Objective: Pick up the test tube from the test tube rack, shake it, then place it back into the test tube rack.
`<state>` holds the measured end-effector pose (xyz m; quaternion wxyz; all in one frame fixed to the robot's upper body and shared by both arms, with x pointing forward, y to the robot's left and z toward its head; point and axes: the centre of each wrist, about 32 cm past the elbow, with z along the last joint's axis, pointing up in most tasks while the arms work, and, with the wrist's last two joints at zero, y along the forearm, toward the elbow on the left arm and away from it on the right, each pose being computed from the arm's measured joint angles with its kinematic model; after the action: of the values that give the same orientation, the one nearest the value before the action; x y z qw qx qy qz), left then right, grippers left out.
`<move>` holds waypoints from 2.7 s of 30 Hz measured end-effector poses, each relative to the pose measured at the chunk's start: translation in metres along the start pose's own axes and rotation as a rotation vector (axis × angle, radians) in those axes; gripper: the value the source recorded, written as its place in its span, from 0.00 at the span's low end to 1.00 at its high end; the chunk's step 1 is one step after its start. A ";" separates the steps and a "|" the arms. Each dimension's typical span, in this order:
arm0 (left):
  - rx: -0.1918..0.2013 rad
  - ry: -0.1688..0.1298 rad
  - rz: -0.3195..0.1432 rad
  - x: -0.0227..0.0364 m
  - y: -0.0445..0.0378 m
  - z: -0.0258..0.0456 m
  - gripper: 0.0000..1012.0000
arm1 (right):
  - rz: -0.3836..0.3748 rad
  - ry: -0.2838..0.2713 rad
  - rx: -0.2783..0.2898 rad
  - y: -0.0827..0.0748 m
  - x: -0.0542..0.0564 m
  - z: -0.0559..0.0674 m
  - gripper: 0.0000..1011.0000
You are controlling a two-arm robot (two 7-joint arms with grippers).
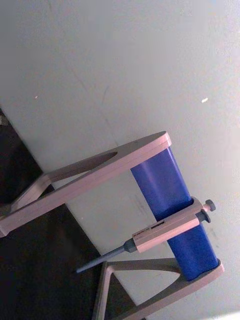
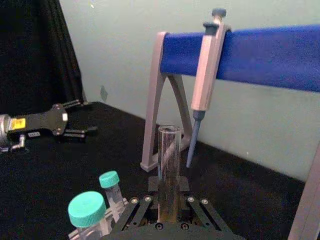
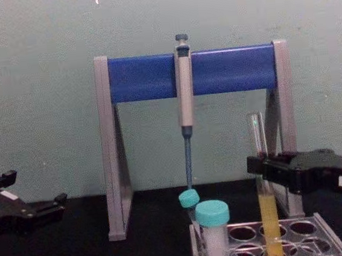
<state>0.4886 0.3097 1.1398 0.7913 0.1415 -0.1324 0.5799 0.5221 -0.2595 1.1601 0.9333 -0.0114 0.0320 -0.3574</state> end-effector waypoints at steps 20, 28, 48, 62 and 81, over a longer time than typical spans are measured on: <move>0.000 0.000 0.000 0.0000 0.0000 0.0000 1.00 | 0.025 -0.126 0.165 -0.004 -0.008 0.041 0.22; 0.000 0.000 0.000 0.0000 0.0000 0.0000 1.00 | 0.033 -0.153 0.190 0.006 -0.004 0.052 0.22; 0.000 0.000 0.000 0.0000 0.0000 0.0000 1.00 | -0.036 -0.133 0.198 -0.007 0.002 0.046 0.22; 0.000 0.000 0.000 0.0000 0.0000 0.0000 1.00 | 0.004 -0.090 0.168 -0.032 -0.027 0.038 0.22; 0.000 0.000 0.000 0.0000 0.0000 0.0000 1.00 | 0.015 -0.069 0.222 0.019 -0.008 0.026 0.22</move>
<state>0.4886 0.3097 1.1398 0.7913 0.1415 -0.1324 0.5799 0.5301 -0.2401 1.1859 0.9320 0.0800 -0.0402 -0.3512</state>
